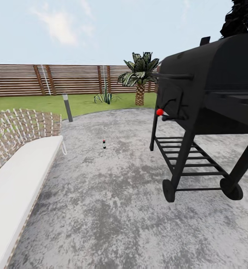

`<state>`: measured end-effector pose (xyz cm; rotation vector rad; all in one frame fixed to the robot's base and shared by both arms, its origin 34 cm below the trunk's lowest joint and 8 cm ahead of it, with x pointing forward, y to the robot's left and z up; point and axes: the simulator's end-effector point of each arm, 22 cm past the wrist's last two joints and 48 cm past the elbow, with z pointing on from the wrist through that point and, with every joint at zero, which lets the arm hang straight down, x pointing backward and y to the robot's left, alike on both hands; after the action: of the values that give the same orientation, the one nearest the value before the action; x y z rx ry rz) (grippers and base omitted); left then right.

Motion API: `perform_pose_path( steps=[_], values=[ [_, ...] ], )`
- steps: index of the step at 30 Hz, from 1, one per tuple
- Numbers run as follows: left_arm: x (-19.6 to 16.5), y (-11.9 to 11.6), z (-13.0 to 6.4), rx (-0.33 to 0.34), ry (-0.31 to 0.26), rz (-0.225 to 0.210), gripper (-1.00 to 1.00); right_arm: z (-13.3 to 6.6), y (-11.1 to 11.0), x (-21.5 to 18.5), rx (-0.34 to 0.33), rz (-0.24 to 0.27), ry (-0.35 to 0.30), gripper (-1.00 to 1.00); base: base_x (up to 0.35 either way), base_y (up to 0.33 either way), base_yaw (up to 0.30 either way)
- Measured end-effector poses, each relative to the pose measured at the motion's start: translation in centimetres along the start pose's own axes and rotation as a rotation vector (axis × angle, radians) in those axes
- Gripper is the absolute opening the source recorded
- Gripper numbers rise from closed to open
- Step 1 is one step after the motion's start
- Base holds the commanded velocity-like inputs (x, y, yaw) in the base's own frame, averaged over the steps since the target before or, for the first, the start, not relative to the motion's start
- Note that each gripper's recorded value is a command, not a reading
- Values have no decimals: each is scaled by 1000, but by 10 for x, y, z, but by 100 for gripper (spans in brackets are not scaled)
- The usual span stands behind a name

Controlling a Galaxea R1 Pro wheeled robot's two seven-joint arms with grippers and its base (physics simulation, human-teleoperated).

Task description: Pick up the pesticide atomizer in the garden and spray insectifuge to fully cover both potted plants in the garden.

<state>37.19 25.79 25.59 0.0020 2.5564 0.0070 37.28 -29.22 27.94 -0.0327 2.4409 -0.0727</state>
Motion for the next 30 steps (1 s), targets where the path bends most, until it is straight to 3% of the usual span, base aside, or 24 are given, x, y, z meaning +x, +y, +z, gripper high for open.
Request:
perform_pose_path(
  steps=[8,30],
  values=[
    [0,0,0,1,0,2,100,0,0,0,0,-1,0,100,336,111,0],
    [0,-1,0,1,0,3,100,0,1,0,-1,1,-1,100,336,3,0]
  ],
)
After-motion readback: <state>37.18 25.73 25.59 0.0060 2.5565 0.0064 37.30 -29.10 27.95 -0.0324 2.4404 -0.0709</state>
